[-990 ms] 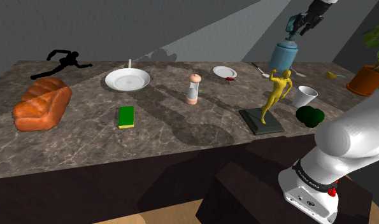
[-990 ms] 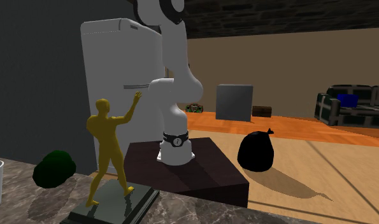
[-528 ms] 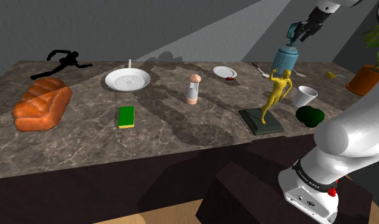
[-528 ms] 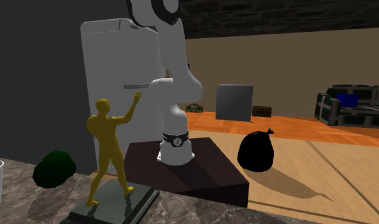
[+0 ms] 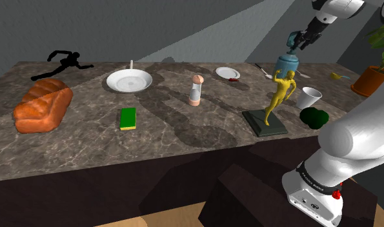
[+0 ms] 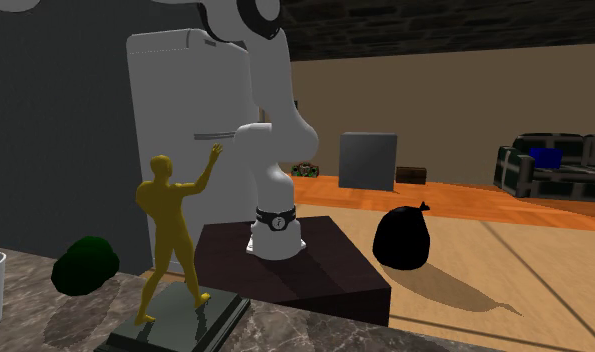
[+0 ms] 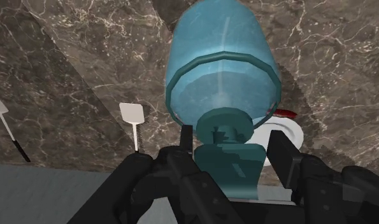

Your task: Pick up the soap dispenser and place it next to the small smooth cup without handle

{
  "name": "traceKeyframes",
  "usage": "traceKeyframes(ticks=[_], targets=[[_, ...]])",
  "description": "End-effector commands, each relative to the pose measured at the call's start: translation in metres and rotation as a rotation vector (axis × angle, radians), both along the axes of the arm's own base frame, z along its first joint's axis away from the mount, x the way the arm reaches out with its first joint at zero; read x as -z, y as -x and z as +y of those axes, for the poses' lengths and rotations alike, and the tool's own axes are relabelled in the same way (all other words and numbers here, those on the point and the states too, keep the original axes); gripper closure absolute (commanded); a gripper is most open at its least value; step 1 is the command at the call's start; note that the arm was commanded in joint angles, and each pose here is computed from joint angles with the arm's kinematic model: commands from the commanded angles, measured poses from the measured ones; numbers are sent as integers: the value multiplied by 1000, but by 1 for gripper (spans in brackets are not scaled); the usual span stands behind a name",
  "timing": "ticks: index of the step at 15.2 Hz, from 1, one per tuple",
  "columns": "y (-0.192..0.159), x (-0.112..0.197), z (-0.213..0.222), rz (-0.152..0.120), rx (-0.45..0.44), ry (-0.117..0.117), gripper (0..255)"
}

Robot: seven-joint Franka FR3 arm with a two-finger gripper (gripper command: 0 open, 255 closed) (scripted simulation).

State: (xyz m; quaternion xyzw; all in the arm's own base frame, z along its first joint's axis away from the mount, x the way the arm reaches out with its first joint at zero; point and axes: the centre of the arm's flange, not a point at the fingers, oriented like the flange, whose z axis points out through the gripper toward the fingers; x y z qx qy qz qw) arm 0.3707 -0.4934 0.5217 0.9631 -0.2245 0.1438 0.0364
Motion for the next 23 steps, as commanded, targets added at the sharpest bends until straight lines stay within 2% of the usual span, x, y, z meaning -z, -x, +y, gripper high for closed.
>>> traceKeyframes(ticks=[1, 21, 23], targets=[[0, 10, 0, -1, 0, 1, 255], [0, 116, 0, -1, 0, 1, 255], [0, 119, 0, -1, 0, 1, 255]])
